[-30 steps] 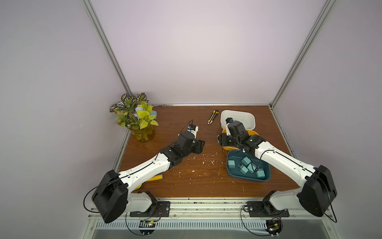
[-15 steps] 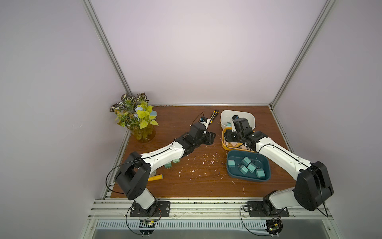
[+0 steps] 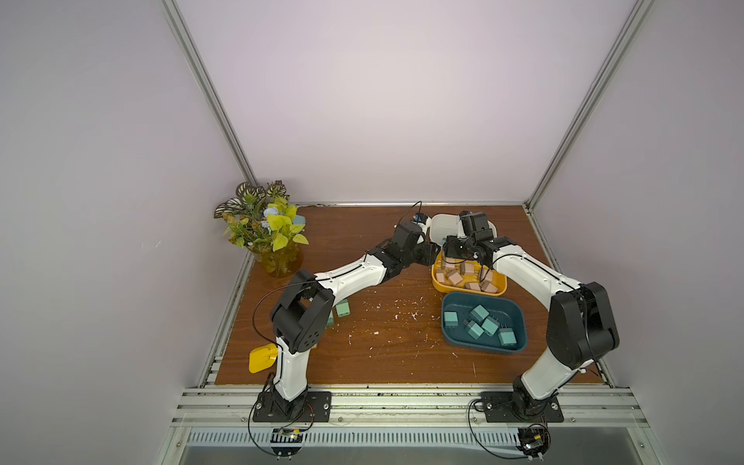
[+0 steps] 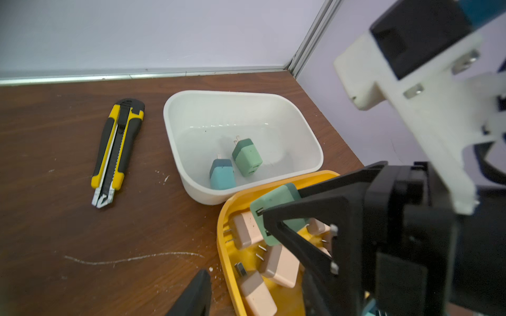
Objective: Place the plugs by color into the storage box
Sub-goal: Place the plug in the storage box.
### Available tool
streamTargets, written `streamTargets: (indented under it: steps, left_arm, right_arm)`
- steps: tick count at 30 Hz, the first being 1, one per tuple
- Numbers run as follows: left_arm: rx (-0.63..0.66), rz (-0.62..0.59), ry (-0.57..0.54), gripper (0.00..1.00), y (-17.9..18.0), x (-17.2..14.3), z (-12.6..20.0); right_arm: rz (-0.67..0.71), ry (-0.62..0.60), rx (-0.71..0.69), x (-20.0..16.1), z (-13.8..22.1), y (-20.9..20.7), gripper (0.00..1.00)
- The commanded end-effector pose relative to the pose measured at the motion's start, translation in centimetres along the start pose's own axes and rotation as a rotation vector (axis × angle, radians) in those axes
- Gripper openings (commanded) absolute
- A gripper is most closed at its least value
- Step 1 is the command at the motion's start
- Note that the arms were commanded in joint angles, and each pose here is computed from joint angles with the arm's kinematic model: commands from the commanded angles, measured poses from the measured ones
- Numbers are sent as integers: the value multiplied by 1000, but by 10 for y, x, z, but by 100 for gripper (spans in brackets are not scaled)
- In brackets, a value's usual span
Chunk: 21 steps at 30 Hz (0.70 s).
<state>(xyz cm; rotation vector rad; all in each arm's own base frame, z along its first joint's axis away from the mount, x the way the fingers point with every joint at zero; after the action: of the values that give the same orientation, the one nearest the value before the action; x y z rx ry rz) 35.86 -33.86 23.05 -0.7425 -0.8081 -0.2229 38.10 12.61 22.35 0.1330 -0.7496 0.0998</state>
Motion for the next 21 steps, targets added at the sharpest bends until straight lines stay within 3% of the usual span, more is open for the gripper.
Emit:
streamTargets:
  steps: [1,21]
  left_arm:
    - [-23,-62,26,55,-8,4,-11]
    - [-82,-14,69,55,18,21,-70]
  right_arm:
    - [13,-67,10,26,-2,-6,38]
    - [-71,-32,-107,62,-55,-80,43]
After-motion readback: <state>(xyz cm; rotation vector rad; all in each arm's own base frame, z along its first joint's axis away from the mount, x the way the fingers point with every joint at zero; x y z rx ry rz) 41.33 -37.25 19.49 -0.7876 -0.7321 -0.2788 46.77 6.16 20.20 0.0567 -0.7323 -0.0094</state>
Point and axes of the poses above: each gripper's point midway between its finger pads, its own z axis back along the fingers, its own y axis along the line the jaws close on, x = y × z, the point moved 10 cm from there along z, back along the fingers, and after that the axes turned 11 degrees about z, right-handed, at the moved point
